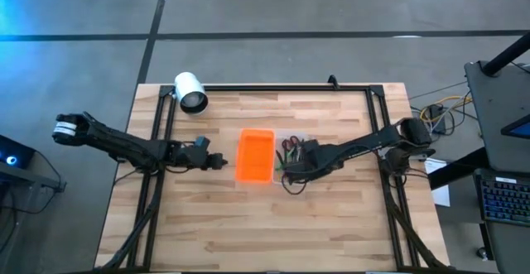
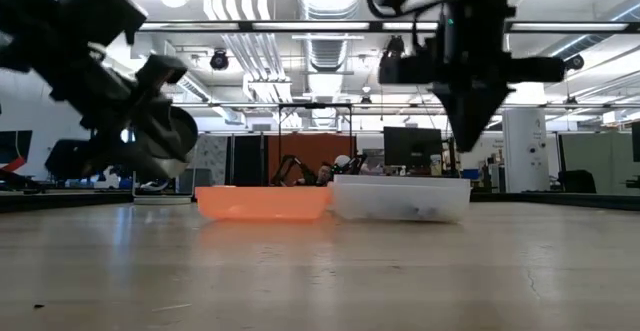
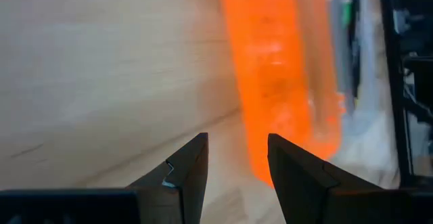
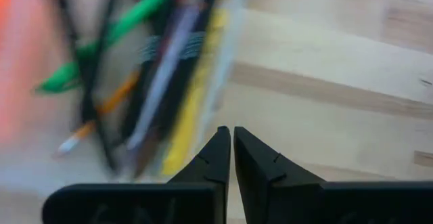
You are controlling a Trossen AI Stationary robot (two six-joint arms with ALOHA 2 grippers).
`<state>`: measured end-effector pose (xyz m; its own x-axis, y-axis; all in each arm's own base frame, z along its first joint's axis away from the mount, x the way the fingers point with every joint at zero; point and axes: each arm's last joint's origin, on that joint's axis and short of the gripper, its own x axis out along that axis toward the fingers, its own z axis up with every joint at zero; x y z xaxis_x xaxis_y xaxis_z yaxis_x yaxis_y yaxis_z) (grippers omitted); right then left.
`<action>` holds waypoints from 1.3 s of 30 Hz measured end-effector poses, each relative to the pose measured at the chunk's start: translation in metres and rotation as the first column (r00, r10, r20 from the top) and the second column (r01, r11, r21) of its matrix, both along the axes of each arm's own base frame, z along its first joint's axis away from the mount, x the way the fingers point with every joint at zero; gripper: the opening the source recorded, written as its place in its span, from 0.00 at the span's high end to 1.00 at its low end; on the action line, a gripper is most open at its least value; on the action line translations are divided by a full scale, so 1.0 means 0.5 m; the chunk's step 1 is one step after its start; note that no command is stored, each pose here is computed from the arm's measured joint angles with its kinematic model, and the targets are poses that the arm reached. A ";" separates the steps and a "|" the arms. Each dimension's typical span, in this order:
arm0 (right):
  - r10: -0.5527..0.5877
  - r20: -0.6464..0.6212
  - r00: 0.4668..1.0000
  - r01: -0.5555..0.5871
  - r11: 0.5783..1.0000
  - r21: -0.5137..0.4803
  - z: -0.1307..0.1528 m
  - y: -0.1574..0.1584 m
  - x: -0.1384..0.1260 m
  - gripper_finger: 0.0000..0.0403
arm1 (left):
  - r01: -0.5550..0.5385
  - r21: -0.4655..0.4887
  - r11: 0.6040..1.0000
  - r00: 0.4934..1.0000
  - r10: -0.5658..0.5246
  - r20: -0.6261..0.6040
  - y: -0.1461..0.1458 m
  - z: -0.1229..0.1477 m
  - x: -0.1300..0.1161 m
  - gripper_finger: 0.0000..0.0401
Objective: Pick & place school supplies into a supply box
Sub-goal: Close the orange supply box
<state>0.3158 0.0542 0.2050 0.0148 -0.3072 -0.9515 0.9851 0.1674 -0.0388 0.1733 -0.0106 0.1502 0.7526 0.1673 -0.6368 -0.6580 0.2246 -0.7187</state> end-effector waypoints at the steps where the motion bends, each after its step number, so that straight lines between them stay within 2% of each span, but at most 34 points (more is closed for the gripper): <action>1: -0.023 0.005 1.000 0.023 1.000 0.000 -0.004 -0.005 -0.011 0.97 | -0.013 -0.013 1.000 1.000 0.013 -0.001 0.001 -0.010 -0.005 0.66; 8: -0.154 0.153 0.976 0.148 0.988 0.053 -0.027 -0.056 -0.083 0.97 | -0.043 -0.020 0.999 0.997 0.041 -0.070 0.006 -0.042 -0.009 0.66; 11: -0.170 0.215 0.962 0.150 0.983 0.106 -0.047 -0.080 -0.096 0.97 | -0.067 -0.019 0.998 0.990 0.064 -0.127 0.014 -0.059 -0.005 0.66; 16: -0.178 0.247 0.953 0.144 0.978 0.150 -0.080 -0.097 -0.094 0.97 | -0.065 -0.010 0.998 0.982 0.063 -0.176 0.020 -0.067 0.020 0.66; 23: -0.142 0.224 0.964 0.112 0.984 0.140 -0.096 -0.101 -0.086 0.97 | -0.028 0.042 0.999 0.972 0.037 -0.231 0.030 -0.064 0.079 0.66; 29: -0.135 0.191 0.972 0.110 0.985 0.135 -0.111 -0.101 -0.096 0.97 | 0.011 0.049 0.999 0.955 0.004 -0.297 0.038 -0.083 0.114 0.67; 32: -0.136 0.182 0.974 0.112 0.985 0.134 -0.115 -0.101 -0.102 0.97 | 0.020 0.043 0.999 0.947 -0.005 -0.320 0.038 -0.090 0.122 0.74; 37: -0.118 0.178 0.977 0.095 0.987 0.133 -0.116 -0.101 -0.103 0.97 | 0.020 0.040 0.999 0.942 -0.006 -0.335 0.041 -0.093 0.129 0.93; 39: -0.106 0.177 0.978 0.084 0.988 0.130 -0.116 -0.102 -0.103 0.97 | 0.023 0.041 0.999 0.944 -0.008 -0.330 0.042 -0.090 0.133 0.98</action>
